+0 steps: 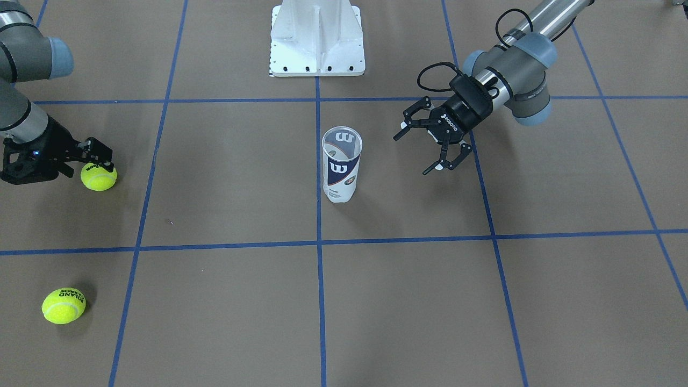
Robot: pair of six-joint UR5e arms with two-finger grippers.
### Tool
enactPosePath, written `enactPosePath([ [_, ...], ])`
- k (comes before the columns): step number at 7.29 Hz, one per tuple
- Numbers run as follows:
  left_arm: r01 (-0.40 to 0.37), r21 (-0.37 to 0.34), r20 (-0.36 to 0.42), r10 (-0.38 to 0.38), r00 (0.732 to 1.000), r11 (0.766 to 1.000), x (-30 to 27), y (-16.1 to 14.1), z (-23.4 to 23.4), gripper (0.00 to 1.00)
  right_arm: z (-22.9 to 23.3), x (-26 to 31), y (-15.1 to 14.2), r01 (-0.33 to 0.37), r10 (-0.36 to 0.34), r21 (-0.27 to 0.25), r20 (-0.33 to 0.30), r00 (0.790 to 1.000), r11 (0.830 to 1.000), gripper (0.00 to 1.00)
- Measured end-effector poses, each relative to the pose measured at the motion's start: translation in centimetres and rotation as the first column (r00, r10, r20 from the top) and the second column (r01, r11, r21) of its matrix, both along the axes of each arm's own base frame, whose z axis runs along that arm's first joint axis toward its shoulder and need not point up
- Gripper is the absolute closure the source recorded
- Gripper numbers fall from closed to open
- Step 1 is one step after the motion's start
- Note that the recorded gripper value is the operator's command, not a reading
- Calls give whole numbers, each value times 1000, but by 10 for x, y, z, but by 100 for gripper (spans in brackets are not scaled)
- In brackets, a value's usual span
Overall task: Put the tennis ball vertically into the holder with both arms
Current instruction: 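Reach the right gripper down to the nearer yellow tennis ball and grasp it, then lift the ball with the right gripper while the left gripper grasps the can's side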
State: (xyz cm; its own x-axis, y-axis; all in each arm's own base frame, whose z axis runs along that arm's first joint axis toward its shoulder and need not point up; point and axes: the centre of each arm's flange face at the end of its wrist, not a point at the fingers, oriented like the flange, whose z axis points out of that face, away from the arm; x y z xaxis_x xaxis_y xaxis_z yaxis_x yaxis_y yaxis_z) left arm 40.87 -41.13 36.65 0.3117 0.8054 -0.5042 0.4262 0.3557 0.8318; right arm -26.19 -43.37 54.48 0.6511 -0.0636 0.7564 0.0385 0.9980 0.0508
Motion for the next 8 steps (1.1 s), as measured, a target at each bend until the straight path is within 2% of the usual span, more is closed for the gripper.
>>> enactPosePath([
  [1,1,0,0,-1,1000,1000,0,0,1,1,1,-5,0,5,-5,2,-7,1000,1000,3],
  [3,1,-1,1,-1,1000,1000,0,0,2,1,3,-10,-1,7,-7,3,-13,1000,1000,75],
  [4,2,-1,2,-2,1000,1000,0,0,2,1,3,-12,-1,10,-10,5,-15,1000,1000,100],
  [6,1,-1,4,-1,1000,1000,0,0,3,1,-3,-10,-7,7,-7,23,-9,1000,1000,100],
  [8,-3,-12,21,3,1000,1000,7,-1,12,1,-31,2,-31,-24,23,33,25,999,999,100],
])
